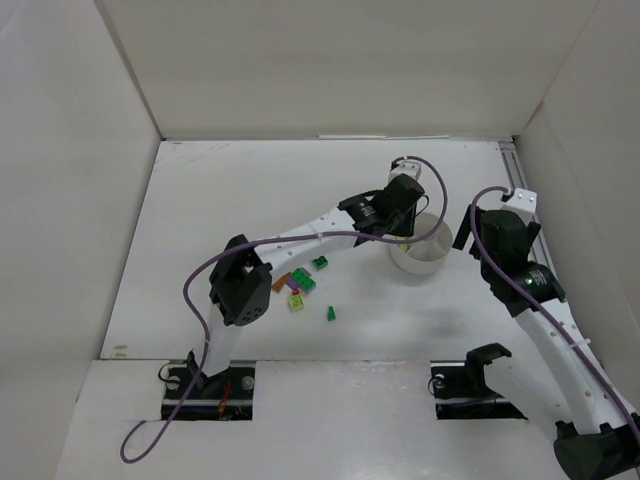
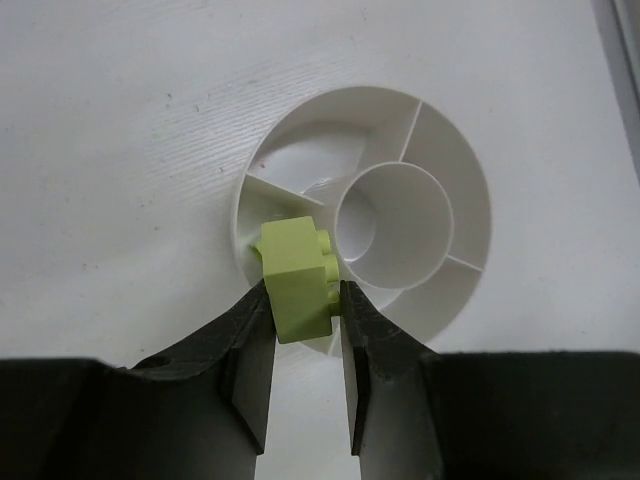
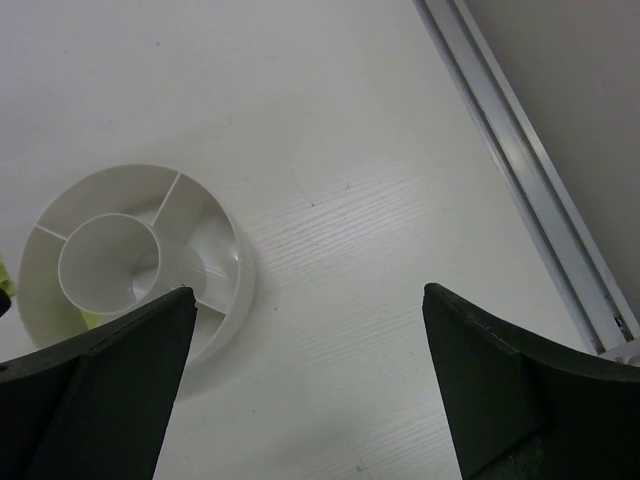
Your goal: Sort the legos into containers by color
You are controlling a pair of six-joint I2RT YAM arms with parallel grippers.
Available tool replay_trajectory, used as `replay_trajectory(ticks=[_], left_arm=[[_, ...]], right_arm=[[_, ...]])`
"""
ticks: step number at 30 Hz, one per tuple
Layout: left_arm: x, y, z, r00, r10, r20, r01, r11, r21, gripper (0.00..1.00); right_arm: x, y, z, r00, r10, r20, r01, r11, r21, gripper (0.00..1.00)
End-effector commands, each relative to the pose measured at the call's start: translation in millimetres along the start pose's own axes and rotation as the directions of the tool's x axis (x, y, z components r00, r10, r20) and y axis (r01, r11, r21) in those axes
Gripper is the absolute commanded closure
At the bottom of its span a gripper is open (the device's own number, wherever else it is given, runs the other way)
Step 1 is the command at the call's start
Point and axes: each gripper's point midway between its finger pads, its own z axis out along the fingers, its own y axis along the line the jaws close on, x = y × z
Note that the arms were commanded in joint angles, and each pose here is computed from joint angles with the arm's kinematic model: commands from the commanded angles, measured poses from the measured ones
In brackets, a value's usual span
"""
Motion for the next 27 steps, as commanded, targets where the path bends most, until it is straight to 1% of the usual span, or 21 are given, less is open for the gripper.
replay_trajectory(ticks=[1,4,7,8,12,14,15,18,19,20,21,22,23,24,25,26,27], left_arm=[[-20,-7,-5,0.999,0.039,0.015,-0.04,0.998,0.052,1.0],[-13,-14,4,0.998,0.059,0.0,-0.058,0.994,0.095,0.98],[-12,-16,6,0.998,0.061,-0.013,-0.06,0.993,0.098,0.91],[-9,-9,12,0.998,0.06,-0.028,-0.058,0.995,0.081,0.88],[-11,-13,6,0.998,0.057,-0.021,-0.054,0.992,0.11,0.61],[-13,-14,3,0.998,0.055,-0.013,-0.053,0.992,0.115,0.55],[-16,-14,-5,0.999,0.052,-0.004,-0.051,0.991,0.12,0.49],[-20,-11,-15,0.999,0.05,0.008,-0.05,0.992,0.116,0.45],[-20,-11,-18,0.999,0.04,0.008,-0.041,0.992,0.117,0.45],[-26,-11,-24,0.999,0.036,0.025,-0.039,0.993,0.115,0.41],[-19,-6,-25,0.999,0.04,0.011,-0.041,0.993,0.107,0.38],[-27,-5,-38,0.999,0.034,0.036,-0.038,0.993,0.108,0.36],[-29,-2,-44,0.999,0.02,0.048,-0.025,0.995,0.095,0.28],[-34,6,-50,0.998,0.003,0.061,-0.008,0.997,0.08,0.25],[-34,13,-68,0.997,-0.009,0.075,0.004,0.997,0.075,0.21],[-35,23,-78,0.996,-0.028,0.086,0.023,0.998,0.063,0.15],[-36,36,-88,0.992,-0.069,0.106,0.066,0.997,0.03,0.0]], right_arm=[[-21,-3,-10,0.998,0.038,0.046,-0.038,0.999,-0.002,0.0],[-25,-3,-12,0.998,0.043,0.053,-0.043,0.999,-0.005,0.0],[-25,-3,-12,0.998,0.043,0.053,-0.043,0.999,-0.005,0.0],[-25,-3,-12,0.998,0.043,0.053,-0.043,0.999,-0.005,0.0],[-25,-3,-12,0.998,0.034,0.053,-0.034,0.999,-0.005,0.0],[-25,-3,-12,0.998,0.034,0.053,-0.034,0.999,-0.005,0.0],[-25,-3,-12,0.998,0.034,0.053,-0.034,0.999,-0.005,0.0],[-26,-3,-14,0.998,0.03,0.057,-0.029,0.999,-0.016,0.0],[-26,-3,-14,0.998,0.03,0.057,-0.029,0.999,-0.016,0.0],[-27,-4,-16,0.997,0.036,0.066,-0.035,0.999,-0.019,0.0],[-29,-1,-16,0.997,0.042,0.07,-0.04,0.999,-0.032,0.0],[-33,0,-17,0.996,0.031,0.085,-0.026,0.998,-0.049,0.0],[-33,11,-20,0.996,0.014,0.09,-0.003,0.993,-0.119,0.0],[-39,21,-23,0.993,0.005,0.115,0.016,0.984,-0.18,0.0],[-43,31,-23,0.987,-0.032,0.155,0.069,0.969,-0.238,0.0],[-46,42,-26,0.984,-0.046,0.174,0.097,0.951,-0.295,0.0],[-40,58,-30,0.983,-0.067,0.171,0.129,0.916,-0.38,0.0]])
